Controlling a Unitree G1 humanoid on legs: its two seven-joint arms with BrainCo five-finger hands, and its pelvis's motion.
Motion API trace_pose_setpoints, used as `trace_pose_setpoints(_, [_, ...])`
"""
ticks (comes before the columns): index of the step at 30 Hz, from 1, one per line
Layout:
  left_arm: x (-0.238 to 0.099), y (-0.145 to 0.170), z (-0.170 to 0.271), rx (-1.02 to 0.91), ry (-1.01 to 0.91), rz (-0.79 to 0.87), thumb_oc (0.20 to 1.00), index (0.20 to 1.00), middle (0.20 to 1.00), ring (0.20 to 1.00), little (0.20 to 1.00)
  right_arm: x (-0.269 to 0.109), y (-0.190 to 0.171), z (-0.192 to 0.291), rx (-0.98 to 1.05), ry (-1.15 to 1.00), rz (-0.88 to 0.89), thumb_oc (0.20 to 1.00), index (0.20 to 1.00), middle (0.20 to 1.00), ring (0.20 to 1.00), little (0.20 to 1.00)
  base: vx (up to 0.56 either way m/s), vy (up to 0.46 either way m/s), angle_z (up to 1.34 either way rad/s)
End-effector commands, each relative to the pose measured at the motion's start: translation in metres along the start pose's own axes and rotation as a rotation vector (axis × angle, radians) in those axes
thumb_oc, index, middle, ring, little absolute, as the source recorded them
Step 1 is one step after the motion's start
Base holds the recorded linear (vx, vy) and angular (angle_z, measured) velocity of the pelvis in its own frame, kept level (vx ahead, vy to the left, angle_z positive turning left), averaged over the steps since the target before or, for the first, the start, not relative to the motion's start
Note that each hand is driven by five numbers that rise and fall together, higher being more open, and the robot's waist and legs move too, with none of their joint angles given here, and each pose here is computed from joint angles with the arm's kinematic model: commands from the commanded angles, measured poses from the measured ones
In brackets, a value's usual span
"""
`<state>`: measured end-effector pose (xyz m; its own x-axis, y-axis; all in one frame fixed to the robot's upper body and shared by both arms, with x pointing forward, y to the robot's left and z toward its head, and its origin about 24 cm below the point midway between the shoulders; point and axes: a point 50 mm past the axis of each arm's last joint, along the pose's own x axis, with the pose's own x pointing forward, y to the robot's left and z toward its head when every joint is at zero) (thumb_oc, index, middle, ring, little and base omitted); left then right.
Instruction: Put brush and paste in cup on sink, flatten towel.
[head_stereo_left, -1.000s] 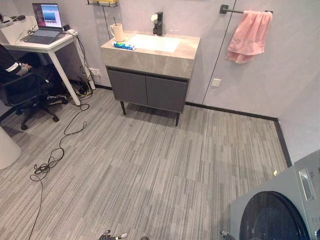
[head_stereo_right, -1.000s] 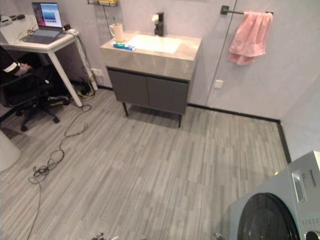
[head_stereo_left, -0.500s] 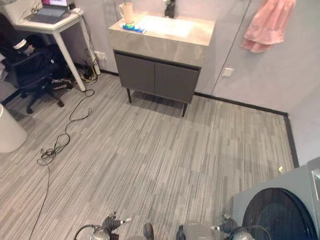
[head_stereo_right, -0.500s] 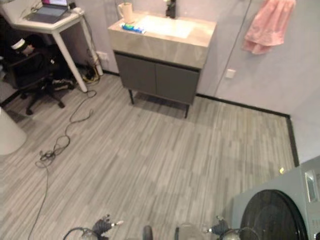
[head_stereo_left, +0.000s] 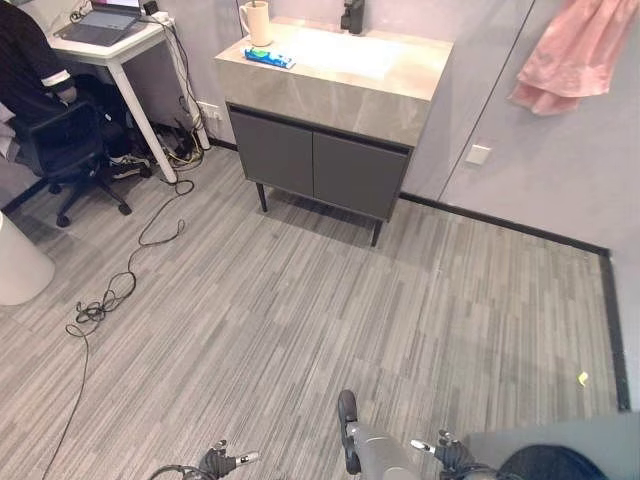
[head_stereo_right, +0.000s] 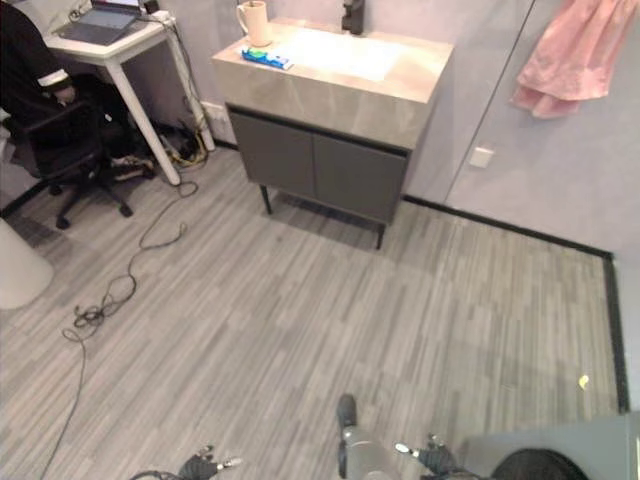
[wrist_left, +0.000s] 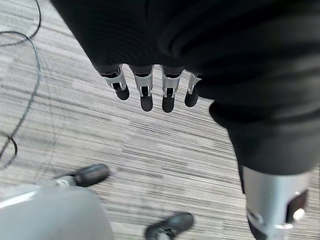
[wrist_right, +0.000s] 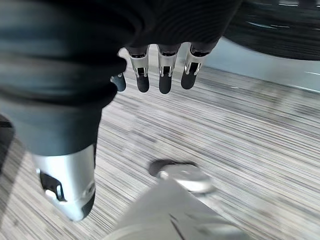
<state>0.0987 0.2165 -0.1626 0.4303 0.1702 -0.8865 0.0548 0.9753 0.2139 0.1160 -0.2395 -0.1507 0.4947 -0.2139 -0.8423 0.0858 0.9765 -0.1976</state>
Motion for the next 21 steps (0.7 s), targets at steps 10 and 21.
trace_pose_setpoints(10, [0.005,0.024,0.040,0.014,-0.127,0.084,1.000,1.000,1.000,1.000,1.000,0.001,-0.024,0.010,-0.067,-0.036,-0.085,1.000,1.000,1.000,1.000,1.000,0.29,-0.197,0.09])
trace_pose_setpoints(21, [0.000,0.045,0.082,0.021,-0.347,0.175,1.000,1.000,1.000,1.000,1.000,-0.011,0.009,0.091,-0.034,-0.460,0.076,1.000,1.000,1.000,1.000,1.000,0.38,0.109,-0.31])
